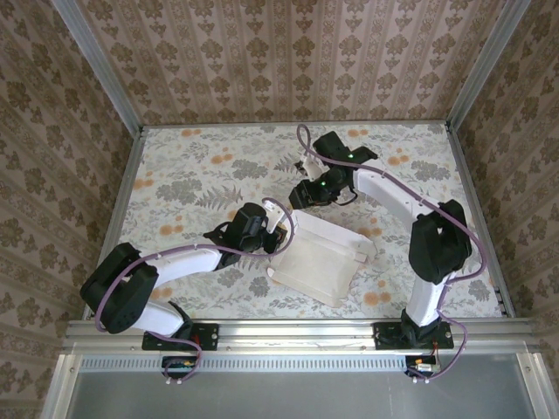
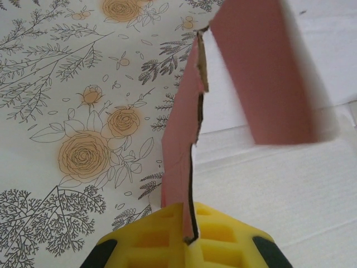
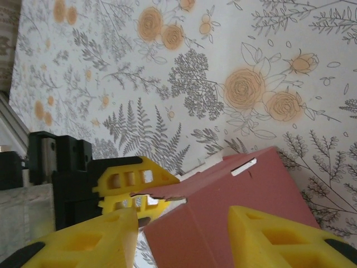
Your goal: Fold the paper box
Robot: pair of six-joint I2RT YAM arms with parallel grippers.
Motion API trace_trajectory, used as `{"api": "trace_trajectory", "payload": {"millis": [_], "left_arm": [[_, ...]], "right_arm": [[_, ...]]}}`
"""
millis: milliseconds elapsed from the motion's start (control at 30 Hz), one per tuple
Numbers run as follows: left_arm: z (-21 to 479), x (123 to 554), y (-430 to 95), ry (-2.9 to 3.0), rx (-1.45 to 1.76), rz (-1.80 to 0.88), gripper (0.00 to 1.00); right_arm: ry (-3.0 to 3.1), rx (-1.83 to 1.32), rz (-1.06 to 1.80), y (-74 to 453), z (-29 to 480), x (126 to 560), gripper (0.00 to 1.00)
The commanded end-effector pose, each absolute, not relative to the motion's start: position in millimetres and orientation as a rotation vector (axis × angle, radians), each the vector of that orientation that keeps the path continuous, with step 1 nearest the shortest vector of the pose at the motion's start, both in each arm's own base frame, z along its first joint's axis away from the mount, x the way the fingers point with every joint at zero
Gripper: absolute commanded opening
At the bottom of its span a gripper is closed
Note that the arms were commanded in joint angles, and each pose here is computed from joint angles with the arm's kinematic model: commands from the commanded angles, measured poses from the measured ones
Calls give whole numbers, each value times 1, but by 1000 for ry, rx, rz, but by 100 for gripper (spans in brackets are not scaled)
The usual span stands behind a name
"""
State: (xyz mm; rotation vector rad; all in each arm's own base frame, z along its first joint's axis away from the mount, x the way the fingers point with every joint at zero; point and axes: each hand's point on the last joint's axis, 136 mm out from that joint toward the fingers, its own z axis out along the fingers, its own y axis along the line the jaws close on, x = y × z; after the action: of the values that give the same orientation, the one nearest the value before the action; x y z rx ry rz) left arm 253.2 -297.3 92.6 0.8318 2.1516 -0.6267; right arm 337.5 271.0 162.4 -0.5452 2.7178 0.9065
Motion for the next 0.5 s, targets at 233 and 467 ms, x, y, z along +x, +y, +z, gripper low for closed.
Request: {"api": "trace_trajectory", "payload": {"millis": [233, 467], "left_arm": [[67, 240, -285, 2281, 868, -582, 0], [67, 240, -285, 2281, 869, -580, 0]], "right_arm": [[2634, -415, 851, 267, 165, 344, 33], [2611, -416, 839, 266, 167, 341, 27]]}}
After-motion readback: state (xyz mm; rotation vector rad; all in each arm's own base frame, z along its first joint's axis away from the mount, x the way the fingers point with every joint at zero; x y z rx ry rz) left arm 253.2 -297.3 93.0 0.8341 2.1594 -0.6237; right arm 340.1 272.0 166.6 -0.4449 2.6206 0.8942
